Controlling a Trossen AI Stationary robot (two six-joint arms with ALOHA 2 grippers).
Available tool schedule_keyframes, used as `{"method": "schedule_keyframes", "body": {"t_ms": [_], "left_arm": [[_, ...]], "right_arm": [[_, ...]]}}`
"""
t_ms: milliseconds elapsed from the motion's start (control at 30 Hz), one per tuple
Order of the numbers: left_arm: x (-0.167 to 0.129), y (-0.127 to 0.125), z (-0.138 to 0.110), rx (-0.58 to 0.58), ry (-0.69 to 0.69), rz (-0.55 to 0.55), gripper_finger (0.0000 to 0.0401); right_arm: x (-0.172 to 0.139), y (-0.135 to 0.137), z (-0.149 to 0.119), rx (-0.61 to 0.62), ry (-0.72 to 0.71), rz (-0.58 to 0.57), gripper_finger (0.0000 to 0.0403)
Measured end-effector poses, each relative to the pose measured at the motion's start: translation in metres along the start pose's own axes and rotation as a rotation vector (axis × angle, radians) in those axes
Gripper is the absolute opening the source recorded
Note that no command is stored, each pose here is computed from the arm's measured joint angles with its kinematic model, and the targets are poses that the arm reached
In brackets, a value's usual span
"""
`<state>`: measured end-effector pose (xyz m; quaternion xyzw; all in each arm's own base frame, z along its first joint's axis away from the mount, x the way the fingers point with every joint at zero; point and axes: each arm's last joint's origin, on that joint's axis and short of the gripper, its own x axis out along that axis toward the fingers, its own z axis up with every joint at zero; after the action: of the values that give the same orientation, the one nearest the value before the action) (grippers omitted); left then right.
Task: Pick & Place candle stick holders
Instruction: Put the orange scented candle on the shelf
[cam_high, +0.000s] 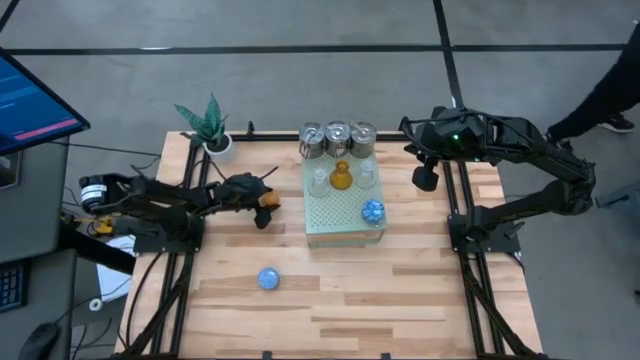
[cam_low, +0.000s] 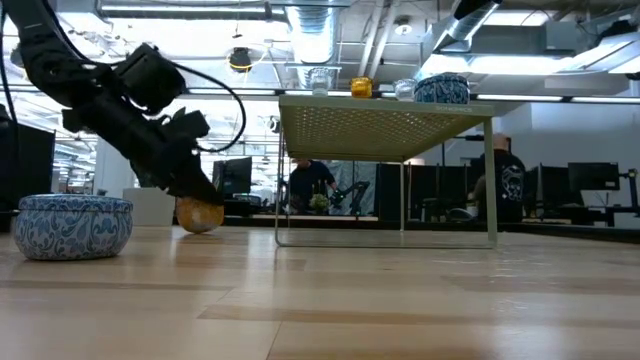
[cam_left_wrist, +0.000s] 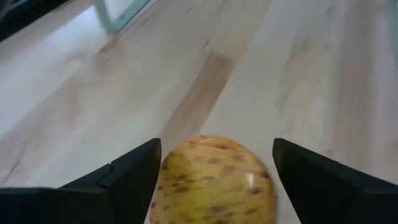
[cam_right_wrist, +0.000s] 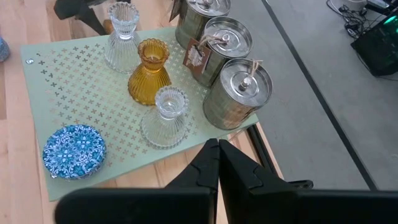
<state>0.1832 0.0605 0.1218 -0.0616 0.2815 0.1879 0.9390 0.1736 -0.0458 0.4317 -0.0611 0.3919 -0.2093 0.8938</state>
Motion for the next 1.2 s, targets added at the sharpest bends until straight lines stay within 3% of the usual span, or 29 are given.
{"method": "schedule_keyframes", "body": {"t_ms": [267, 700, 1000, 1200], "left_arm": [[-0.005, -0.001, 0.006, -0.005, -0.041, -0.039, 0.0314], [0.0, -0.002, -0.002, -0.062, 0.02, -0.07, 0.0387], [0.009, -0.002, -0.013, -0.058, 0.1, -0.062, 0.0372], [0.008, -0.002, -0.011, -0.057, 0.085, -0.063, 0.0341]], "right_arm": [[0.0, 0.0, 0.0, 0.0, 0.0, 0.0, 0.0], [0.002, -0.007, -0.001, 0.029, 0.008, -0.028, 0.0], [0.002, -0.008, -0.001, 0.031, 0.009, -0.029, 0.0], [0.002, -0.008, -0.001, 0.031, 0.01, -0.028, 0.0]]}}
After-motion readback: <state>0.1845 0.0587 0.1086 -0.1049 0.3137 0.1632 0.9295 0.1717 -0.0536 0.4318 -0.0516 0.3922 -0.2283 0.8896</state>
